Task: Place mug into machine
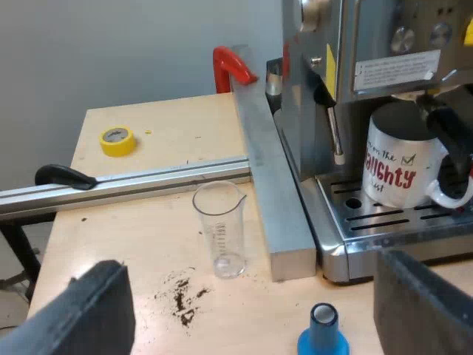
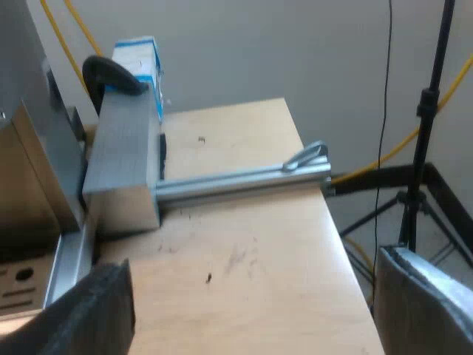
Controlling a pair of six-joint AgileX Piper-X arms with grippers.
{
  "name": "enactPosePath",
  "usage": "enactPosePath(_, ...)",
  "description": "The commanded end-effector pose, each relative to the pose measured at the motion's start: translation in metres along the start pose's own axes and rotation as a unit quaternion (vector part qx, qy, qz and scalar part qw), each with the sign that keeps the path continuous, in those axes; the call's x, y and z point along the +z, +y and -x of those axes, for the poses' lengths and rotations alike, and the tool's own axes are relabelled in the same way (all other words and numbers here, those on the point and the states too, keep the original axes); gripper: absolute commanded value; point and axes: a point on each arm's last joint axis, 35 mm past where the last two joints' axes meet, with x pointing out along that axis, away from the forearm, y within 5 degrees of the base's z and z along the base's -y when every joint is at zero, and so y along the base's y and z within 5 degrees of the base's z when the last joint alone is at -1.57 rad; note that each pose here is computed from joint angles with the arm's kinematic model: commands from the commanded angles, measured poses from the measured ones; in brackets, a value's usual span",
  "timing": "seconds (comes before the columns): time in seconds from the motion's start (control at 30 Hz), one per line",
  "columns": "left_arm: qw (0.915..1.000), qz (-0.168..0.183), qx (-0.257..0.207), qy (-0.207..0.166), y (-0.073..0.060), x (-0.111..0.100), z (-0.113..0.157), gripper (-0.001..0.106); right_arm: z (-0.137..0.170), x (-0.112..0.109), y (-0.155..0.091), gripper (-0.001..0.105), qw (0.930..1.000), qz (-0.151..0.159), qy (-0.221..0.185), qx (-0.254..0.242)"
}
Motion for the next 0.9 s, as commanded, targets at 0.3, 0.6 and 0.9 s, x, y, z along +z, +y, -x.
enactPosePath(0.3, 0.9985, -0.001, -0.001, -0.054, -0.001, 0.013, -0.019, 0.069, -0.027, -0.001, 0.004, 0.069, 0.9991, 0.003, -0.038, 0.018)
enactPosePath(0.6, 0.9990, -0.001, -0.004, -0.043, 0.002, -0.004, -0.069, 0.069, -0.060, -0.032, 0.013, 0.069, 0.9992, 0.004, 0.024, 0.033)
enactPosePath(0.9, 0.9993, 0.005, -0.021, 0.030, 0.005, -0.037, -0.104, 0.069, -0.081, -0.059, 0.020, 0.069, 0.9960, 0.004, 0.077, 0.046)
